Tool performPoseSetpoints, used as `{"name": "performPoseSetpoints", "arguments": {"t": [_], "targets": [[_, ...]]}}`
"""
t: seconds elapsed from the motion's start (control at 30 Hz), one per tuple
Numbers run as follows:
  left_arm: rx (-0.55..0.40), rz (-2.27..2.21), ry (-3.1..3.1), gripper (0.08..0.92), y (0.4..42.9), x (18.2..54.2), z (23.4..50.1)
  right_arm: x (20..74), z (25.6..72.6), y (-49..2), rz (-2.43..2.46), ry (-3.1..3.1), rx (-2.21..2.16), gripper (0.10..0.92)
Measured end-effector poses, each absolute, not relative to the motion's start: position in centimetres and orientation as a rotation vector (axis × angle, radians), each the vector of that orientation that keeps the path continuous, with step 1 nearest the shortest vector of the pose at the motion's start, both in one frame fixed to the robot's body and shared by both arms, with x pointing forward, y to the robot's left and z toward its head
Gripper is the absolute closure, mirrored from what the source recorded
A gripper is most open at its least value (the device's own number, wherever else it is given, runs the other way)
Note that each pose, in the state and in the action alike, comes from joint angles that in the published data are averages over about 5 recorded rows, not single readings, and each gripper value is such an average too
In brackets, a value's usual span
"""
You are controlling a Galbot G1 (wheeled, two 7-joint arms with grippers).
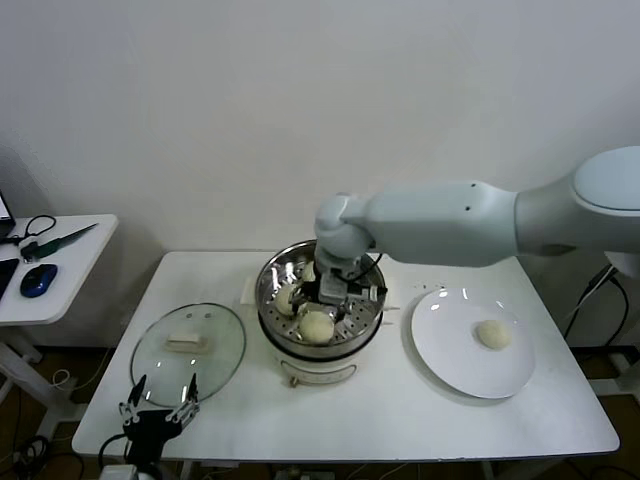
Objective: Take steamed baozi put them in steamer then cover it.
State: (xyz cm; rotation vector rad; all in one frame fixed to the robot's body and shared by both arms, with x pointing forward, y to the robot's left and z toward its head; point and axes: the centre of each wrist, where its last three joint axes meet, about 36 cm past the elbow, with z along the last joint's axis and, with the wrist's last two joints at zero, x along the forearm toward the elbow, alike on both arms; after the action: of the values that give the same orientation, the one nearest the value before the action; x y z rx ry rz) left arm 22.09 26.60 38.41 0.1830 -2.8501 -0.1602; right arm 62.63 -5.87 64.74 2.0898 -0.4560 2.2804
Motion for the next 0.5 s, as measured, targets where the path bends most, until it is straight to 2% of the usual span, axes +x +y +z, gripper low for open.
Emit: {"name": "performPoseSetpoints", "arguments": {"t": [0.27,0.5], "targets": [[0.169,-0.150,-2.862,0.177,26.5,22.3,38.7,64.7,70.4,-17.9,2.010,-0.861,1.781,0.200],[0.168,-0.147,-2.855,0.177,26.5,22.3,38.5,64.8,68.9,-31.2,1.693,-1.158,1.498,0.200]]}}
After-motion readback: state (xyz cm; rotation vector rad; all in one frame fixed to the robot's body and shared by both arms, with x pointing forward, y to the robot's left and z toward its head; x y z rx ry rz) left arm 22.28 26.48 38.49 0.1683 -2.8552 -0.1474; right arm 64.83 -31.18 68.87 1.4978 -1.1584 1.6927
